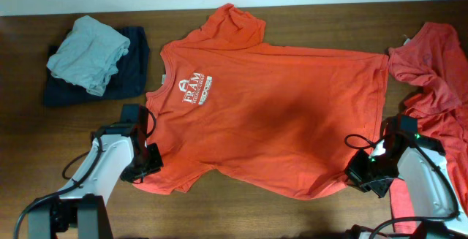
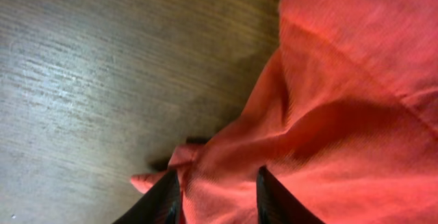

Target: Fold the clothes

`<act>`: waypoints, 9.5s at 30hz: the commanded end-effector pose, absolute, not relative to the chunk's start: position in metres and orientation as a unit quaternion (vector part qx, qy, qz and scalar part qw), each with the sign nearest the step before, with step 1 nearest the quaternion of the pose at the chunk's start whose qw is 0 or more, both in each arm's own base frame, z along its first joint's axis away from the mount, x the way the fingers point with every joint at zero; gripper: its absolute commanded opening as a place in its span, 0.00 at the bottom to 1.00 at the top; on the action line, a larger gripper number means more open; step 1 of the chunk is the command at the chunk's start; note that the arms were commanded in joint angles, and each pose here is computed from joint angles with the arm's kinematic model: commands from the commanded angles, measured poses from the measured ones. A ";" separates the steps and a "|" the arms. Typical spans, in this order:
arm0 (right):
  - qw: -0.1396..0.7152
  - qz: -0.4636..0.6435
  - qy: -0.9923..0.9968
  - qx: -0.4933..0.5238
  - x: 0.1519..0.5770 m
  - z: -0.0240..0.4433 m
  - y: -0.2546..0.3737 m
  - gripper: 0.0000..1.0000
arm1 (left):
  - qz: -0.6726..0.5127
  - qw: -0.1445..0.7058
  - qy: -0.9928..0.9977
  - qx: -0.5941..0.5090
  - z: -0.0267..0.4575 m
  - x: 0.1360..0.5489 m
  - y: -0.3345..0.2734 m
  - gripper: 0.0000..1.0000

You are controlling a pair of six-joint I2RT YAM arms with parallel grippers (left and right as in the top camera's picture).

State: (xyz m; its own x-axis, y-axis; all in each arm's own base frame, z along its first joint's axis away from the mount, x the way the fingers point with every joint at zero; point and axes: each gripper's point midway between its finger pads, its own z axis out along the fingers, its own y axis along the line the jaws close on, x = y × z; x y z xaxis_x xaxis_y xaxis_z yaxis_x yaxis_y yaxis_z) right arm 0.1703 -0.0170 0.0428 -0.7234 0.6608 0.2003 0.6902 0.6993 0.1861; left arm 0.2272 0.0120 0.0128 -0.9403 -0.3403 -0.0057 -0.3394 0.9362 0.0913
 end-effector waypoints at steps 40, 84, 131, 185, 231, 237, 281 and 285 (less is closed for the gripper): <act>0.024 -0.126 -0.924 -0.359 0.198 0.087 -0.026 0.04 | 0.005 -0.080 -0.984 0.162 0.085 0.303 0.000 0.00; -0.133 -0.062 -0.925 -0.351 0.302 0.095 -0.088 0.04 | 0.140 -0.370 -0.917 0.059 0.125 0.481 -0.069 0.00; -0.221 -0.028 -0.931 -0.288 0.375 0.060 -0.114 0.25 | 0.099 -0.404 -0.908 0.045 0.088 0.516 -0.063 0.45; -0.233 -0.088 -0.948 0.199 0.410 0.090 0.208 0.04 | 0.014 -0.030 -0.989 0.141 0.022 0.428 0.016 0.00; 0.048 -0.007 -0.972 -0.229 0.270 0.004 -0.057 0.04 | 0.032 0.022 -0.994 0.106 -0.005 0.415 -0.023 0.00; 0.054 0.034 -0.968 -0.243 0.260 0.000 -0.069 0.04 | -0.014 0.075 -0.989 0.126 -0.019 0.392 -0.010 0.00; 0.041 -0.035 -0.963 -0.262 0.285 0.037 -0.072 0.08 | -0.045 -0.035 -0.998 0.018 0.048 0.421 -0.016 0.56; 0.041 -0.035 -0.963 -0.262 0.285 0.037 -0.072 0.09 | -0.034 -0.011 -0.999 -0.007 0.023 0.420 -0.017 0.57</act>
